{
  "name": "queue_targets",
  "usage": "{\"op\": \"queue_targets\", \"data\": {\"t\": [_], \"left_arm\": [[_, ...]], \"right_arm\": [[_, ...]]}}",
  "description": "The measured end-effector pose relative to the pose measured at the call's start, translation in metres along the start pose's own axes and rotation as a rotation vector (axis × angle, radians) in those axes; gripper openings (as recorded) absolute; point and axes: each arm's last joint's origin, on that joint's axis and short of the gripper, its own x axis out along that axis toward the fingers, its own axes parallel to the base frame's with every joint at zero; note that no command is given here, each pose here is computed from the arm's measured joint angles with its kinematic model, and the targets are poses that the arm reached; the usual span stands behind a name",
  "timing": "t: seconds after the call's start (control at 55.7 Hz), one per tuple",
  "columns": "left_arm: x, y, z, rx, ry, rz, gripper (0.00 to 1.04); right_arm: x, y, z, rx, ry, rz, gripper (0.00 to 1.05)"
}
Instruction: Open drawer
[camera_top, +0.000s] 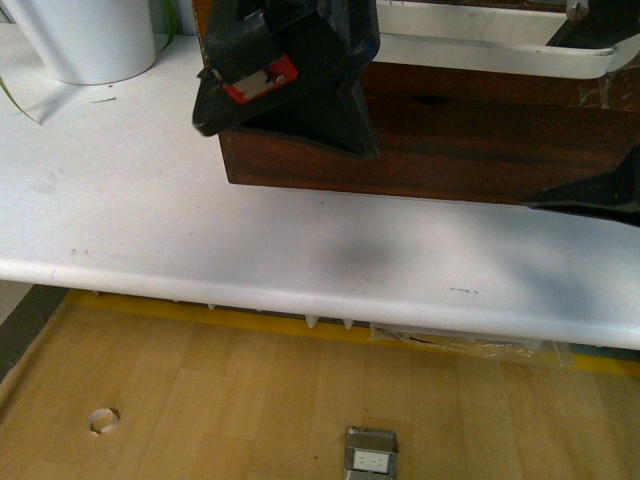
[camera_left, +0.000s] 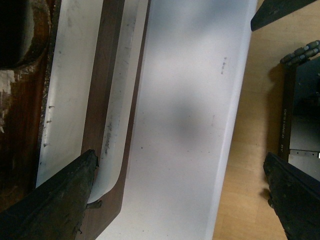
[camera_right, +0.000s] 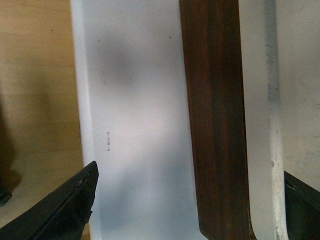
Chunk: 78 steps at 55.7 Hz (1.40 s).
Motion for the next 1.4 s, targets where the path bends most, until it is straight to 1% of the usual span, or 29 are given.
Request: {"op": "queue_targets", "data": {"t": [0.234,0.413,0.485,0.575,0.737,0.862,0.916,1.024,1.096,1.114,1.15,1.186,1.275,1.401], "left_arm": [[-0.011,-0.026,-0.003,0.054,0.02,-0.041,0.99],[-0.017,-0.044,-0.005,0.085,0.02,-0.054,0.99],[-0.019,-0.052,-0.006,0.092,0.007,-0.034,0.99],[-0.021,-0.055,-0.007,0.088,-0.016,0.011,0.99],[-0.036,-0.054,-0.003,0.053,-0.114,0.182,0.99],[-0.057,-0.059,-0.003,0.016,-0.199,0.306,0.99],[-0.064,-0.063,-0.004,-0.002,-0.229,0.351,0.99],[-0.079,-0.07,-0.011,-0.082,-0.317,0.491,0.99],[-0.091,-0.073,-0.02,-0.176,-0.367,0.623,0.99],[-0.095,-0.074,-0.024,-0.199,-0.375,0.666,0.99],[-0.104,-0.079,-0.037,-0.301,-0.398,0.791,0.99],[-0.108,-0.083,-0.043,-0.341,-0.397,0.85,0.99],[-0.115,-0.097,-0.063,-0.491,-0.393,1.007,0.99],[-0.117,-0.124,-0.085,-0.674,-0.359,1.176,0.99]], "right_arm": [[-0.008,0.02,0.003,-0.051,-0.029,0.068,0.96],[-0.017,0.03,0.006,-0.08,-0.057,0.078,0.96],[-0.022,0.035,0.005,-0.082,-0.076,0.071,0.96],[-0.029,0.035,0.004,-0.073,-0.106,0.046,0.96],[-0.048,0.034,0.0,-0.034,-0.194,0.0,0.96],[-0.069,0.04,-0.011,0.022,-0.267,-0.034,0.96],[-0.078,0.044,-0.016,0.053,-0.296,-0.065,0.96],[-0.092,0.051,-0.028,0.123,-0.355,-0.151,0.96],[-0.097,0.056,-0.036,0.179,-0.385,-0.216,0.96],[-0.1,0.059,-0.04,0.214,-0.398,-0.249,0.96],[-0.104,0.064,-0.047,0.279,-0.411,-0.304,0.96],[-0.107,0.069,-0.052,0.342,-0.427,-0.334,0.96],[-0.111,0.082,-0.062,0.447,-0.444,-0.383,0.96],[-0.114,0.101,-0.075,0.596,-0.468,-0.445,0.96]]}}
